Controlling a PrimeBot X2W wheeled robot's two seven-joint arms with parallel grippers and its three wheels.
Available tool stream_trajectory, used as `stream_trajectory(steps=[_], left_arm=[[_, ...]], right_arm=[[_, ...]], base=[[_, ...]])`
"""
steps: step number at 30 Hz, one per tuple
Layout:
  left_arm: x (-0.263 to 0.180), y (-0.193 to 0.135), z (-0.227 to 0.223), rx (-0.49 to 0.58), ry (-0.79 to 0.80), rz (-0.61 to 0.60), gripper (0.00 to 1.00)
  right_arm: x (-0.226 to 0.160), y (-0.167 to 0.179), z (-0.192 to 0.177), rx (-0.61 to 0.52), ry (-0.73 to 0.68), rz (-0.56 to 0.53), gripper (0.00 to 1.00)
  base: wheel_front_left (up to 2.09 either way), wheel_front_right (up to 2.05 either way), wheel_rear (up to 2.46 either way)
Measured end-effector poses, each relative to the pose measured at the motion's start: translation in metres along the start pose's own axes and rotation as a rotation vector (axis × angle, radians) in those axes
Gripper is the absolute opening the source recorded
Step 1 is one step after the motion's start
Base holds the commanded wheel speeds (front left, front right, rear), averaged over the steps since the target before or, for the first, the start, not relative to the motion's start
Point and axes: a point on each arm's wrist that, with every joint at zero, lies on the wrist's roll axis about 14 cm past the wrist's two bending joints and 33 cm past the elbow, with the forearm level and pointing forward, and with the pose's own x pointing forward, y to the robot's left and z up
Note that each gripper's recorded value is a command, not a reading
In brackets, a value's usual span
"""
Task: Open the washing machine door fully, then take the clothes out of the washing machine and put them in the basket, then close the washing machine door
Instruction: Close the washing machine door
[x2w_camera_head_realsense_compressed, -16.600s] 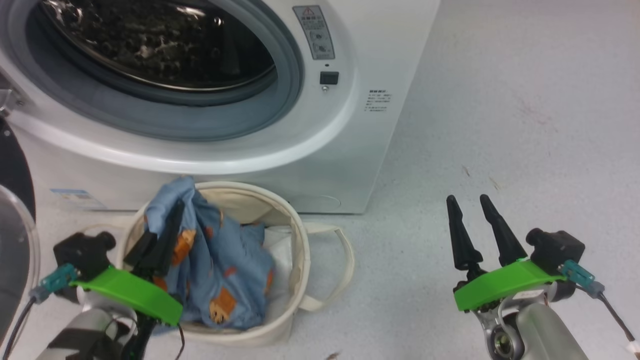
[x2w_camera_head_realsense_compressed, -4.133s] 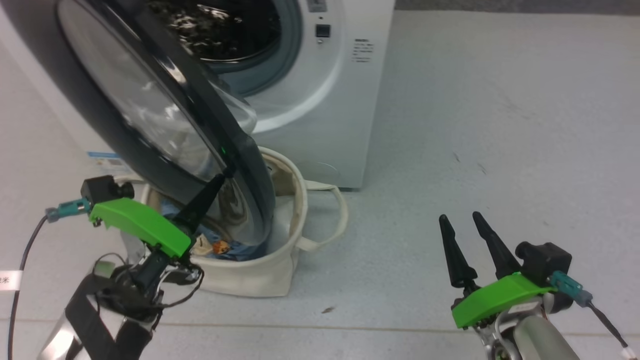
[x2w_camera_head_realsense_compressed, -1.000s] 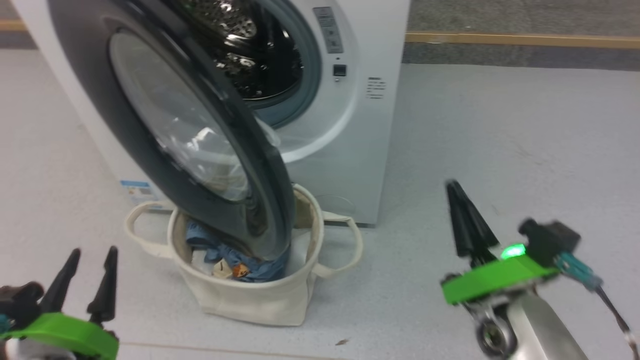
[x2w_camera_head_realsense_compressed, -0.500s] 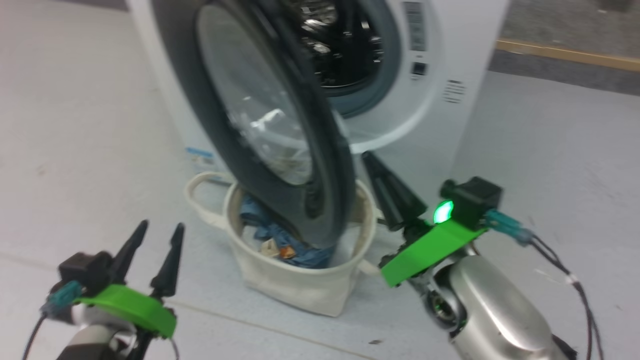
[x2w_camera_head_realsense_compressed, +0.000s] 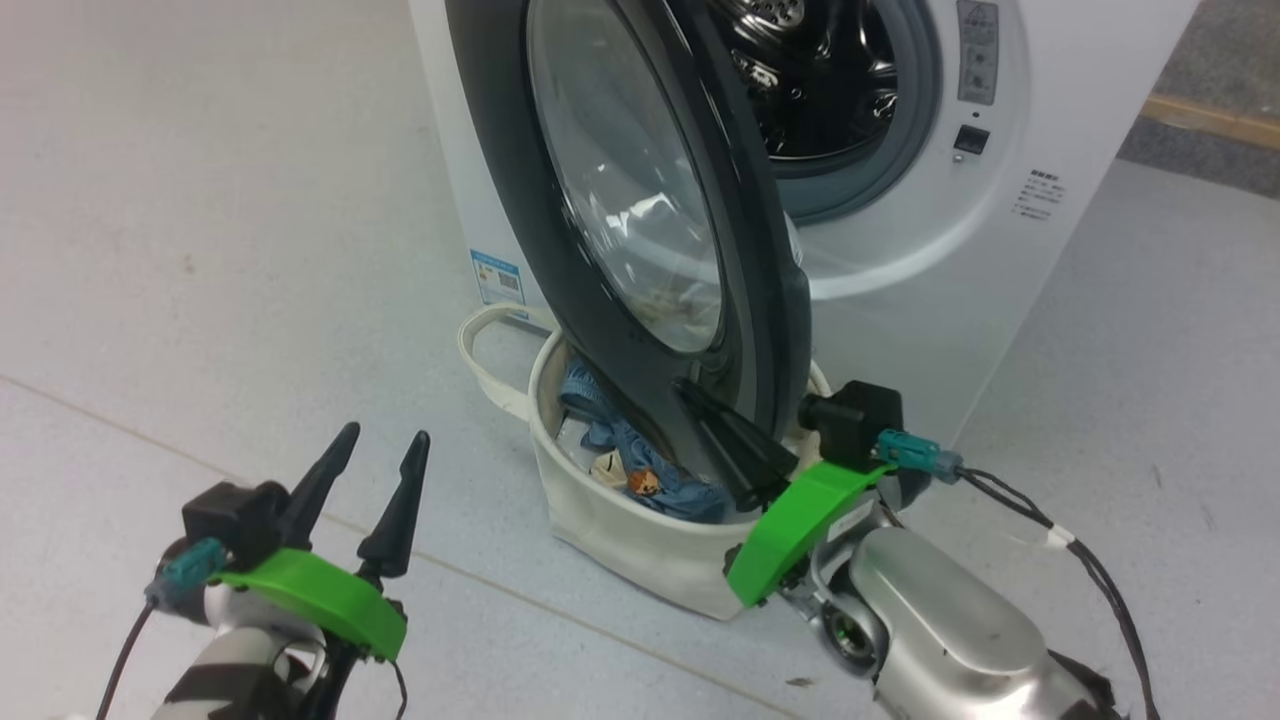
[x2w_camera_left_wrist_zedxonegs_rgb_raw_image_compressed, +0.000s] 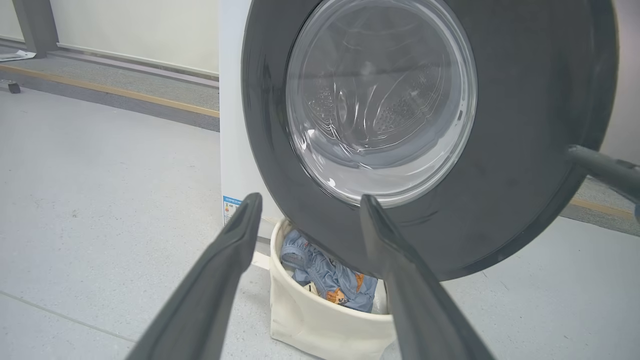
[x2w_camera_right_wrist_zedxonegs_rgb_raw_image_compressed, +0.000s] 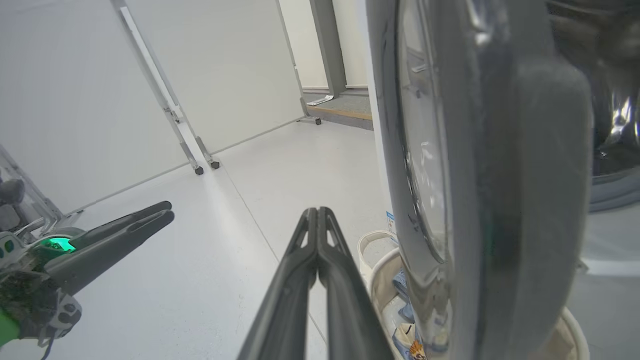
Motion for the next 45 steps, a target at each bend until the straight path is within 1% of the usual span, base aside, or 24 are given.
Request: stream_trajectory(steps=[1,6,9,16,20,27,34,37,45], left_arm=[[0.0,0.0,0.0,0.0,0.0,0.0,1.0],[0.003,-0.002,-0.008,-0.011,0.019,0.001,1.0],[0.007,-0.007,-0.013,-0.018,0.031,-0.007,1.0],[0.024,-0.021,-0.02,-0.028,0.047,-0.046,1.0],[0.036,-0.025,-0.026,-0.029,0.062,-0.062,1.0],[0.061,-0.037,-0.043,-0.05,0.094,-0.09,1.0],[0.082,-0.038,-0.057,-0.046,0.118,-0.1,1.0],[0.088,-0.035,-0.062,-0.051,0.123,-0.09,1.0],[0.099,-0.034,-0.078,-0.061,0.152,-0.084,1.0]], right_arm=[[0.0,0.0,0.0,0.0,0.0,0.0,0.0],[-0.004,-0.033,-0.019,0.023,0.052,-0.093,0.0],[-0.006,-0.05,-0.021,0.042,0.048,-0.145,0.0],[-0.011,-0.101,-0.001,0.088,-0.025,-0.286,0.0],[-0.011,-0.132,0.008,0.046,-0.036,-0.346,0.0],[-0.005,-0.19,0.025,0.04,-0.082,-0.456,0.0],[0.004,-0.235,0.035,0.042,-0.112,-0.531,0.0],[0.009,-0.248,0.035,0.006,-0.1,-0.542,0.0],[0.018,-0.278,0.034,0.007,-0.105,-0.59,0.0]], base=[[0.0,0.0,0.0],[0.0,0.0,0.0],[0.0,0.0,0.0],[0.0,0.0,0.0],[0.0,0.0,0.0],[0.0,0.0,0.0],[0.0,0.0,0.0],[0.0,0.0,0.0],[0.0,0.0,0.0]])
